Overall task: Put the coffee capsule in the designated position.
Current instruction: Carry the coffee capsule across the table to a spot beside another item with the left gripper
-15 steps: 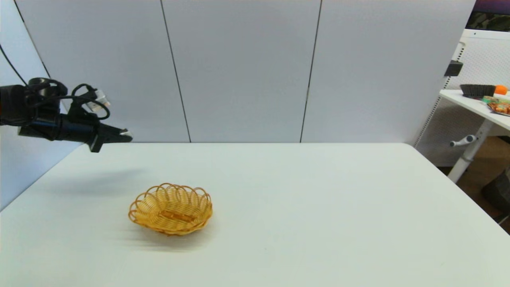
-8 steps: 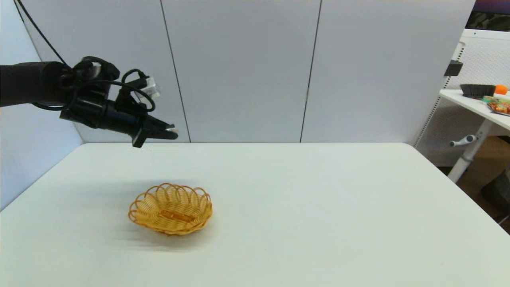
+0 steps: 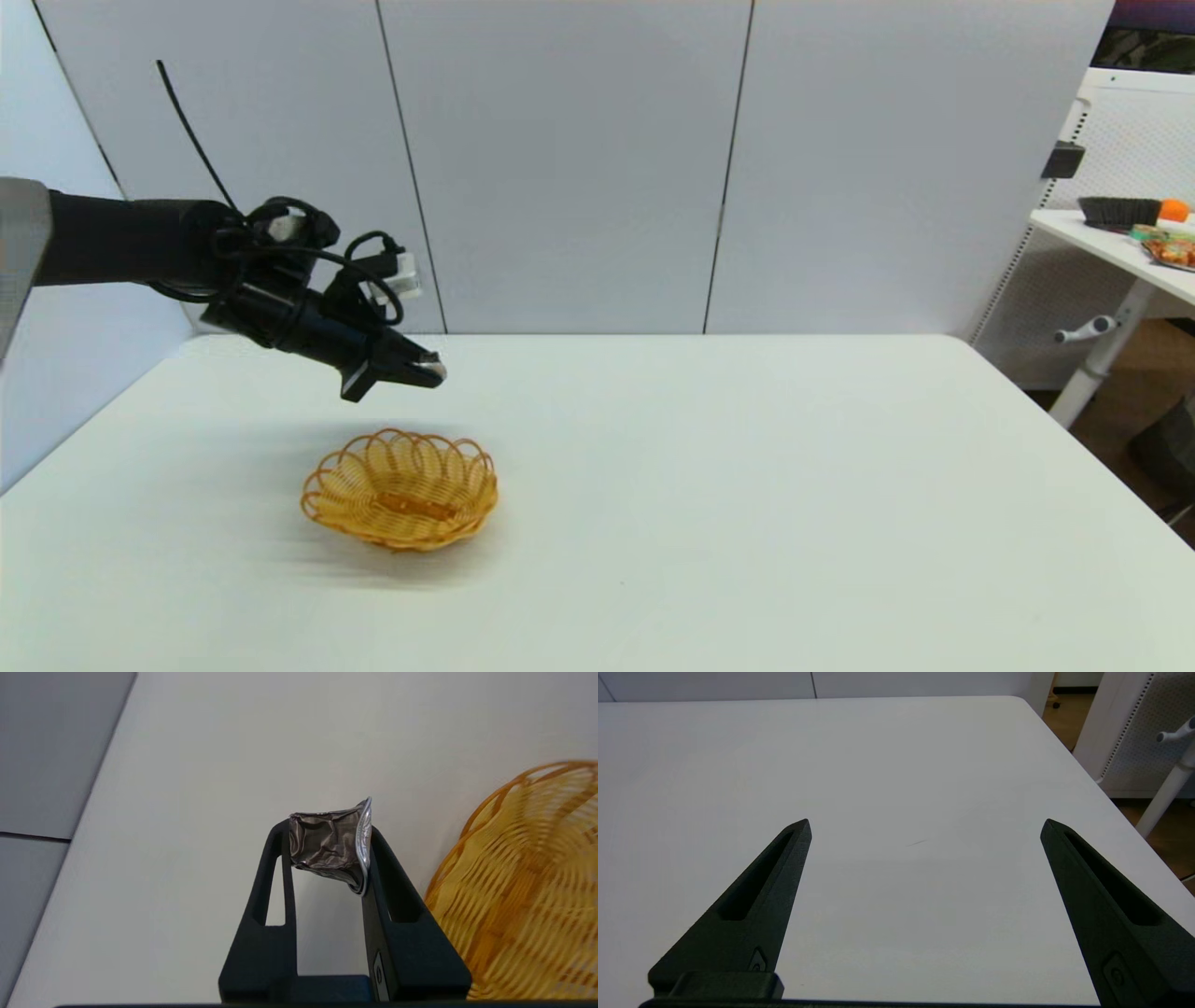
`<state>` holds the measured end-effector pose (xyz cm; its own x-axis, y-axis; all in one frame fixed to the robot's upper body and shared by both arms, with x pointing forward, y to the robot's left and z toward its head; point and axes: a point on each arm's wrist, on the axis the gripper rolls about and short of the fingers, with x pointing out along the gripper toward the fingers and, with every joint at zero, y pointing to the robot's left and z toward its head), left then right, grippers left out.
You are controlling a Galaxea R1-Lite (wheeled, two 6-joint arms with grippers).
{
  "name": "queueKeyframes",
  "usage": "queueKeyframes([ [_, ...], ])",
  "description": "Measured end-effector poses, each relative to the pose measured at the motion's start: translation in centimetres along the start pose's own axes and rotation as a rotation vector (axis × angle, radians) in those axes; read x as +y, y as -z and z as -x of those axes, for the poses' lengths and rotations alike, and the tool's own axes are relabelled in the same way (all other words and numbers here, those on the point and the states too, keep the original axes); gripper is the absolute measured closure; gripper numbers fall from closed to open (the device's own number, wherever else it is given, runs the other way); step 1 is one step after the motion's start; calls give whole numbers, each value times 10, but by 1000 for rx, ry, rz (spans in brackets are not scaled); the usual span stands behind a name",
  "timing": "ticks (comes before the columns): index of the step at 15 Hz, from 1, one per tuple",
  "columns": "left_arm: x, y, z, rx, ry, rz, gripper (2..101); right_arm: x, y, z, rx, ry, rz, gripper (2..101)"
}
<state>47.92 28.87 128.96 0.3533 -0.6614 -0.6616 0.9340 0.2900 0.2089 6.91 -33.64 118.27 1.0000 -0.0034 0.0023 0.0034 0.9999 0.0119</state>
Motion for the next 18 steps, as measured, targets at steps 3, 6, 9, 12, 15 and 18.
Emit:
queueKeyframes([
  [3,3,14,-18,22,37,-8,795,0,0,0,0,0,0,50],
  [6,5,23,-29,33,58,-1,795,0,0,0,0,0,0,50],
  [9,9,26,-36,25,46,-14,795,0,0,0,0,0,0,50],
  [12,10,27,-39,23,47,-12,665,0,0,0,0,0,0,50],
  [15,11,28,-39,23,47,-12,473,0,0,0,0,0,0,50],
  [18,14,19,-32,7,19,-36,338,0,0,0,0,0,0,50],
])
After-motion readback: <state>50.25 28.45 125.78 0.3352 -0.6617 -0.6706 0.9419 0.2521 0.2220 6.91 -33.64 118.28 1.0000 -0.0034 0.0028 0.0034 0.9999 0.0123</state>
